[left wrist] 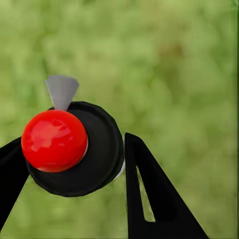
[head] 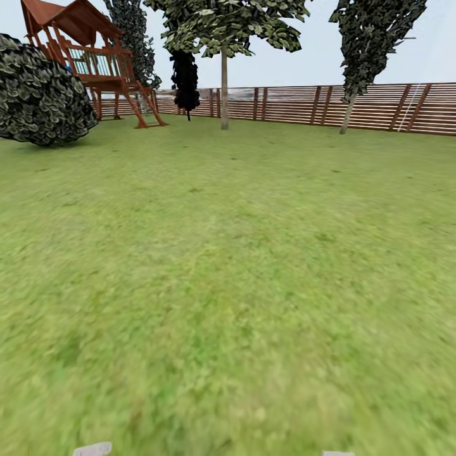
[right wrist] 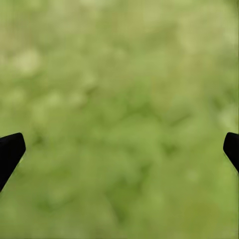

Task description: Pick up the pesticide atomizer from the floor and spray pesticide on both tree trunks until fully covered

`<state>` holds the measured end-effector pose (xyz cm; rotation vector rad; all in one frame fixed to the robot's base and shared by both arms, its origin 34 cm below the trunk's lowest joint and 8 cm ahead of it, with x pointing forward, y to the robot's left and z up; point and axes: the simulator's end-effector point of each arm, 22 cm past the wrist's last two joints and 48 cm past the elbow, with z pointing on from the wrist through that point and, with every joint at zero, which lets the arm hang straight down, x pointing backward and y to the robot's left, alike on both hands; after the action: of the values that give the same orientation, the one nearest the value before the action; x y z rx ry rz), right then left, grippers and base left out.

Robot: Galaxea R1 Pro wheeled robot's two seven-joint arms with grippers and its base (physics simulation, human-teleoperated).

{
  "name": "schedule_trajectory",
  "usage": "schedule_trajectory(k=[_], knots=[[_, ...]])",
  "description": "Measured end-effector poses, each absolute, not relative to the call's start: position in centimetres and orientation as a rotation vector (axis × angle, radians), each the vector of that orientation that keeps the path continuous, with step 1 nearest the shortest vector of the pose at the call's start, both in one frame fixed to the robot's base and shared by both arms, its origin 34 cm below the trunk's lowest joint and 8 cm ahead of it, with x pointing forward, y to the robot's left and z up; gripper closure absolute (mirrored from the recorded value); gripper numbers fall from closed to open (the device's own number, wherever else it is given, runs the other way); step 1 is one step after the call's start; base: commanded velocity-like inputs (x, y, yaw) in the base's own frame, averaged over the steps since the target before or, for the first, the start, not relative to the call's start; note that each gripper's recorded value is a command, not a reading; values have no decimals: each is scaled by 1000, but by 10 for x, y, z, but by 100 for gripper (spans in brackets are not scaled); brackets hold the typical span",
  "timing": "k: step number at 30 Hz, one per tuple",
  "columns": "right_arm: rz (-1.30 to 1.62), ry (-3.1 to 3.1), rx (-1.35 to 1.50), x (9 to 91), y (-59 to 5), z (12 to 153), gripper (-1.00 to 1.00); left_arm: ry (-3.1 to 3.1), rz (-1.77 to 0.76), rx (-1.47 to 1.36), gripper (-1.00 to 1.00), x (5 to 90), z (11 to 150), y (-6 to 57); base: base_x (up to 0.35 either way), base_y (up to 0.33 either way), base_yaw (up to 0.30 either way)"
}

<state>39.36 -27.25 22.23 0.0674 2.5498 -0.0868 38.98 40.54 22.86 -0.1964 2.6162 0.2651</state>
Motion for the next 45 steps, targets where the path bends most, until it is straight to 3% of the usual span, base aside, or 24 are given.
schedule_trajectory(k=[45], knots=[[-87,2550,67,394,-272,222,-100,2616,263,-196,100,390,229,404,337,0,0]])
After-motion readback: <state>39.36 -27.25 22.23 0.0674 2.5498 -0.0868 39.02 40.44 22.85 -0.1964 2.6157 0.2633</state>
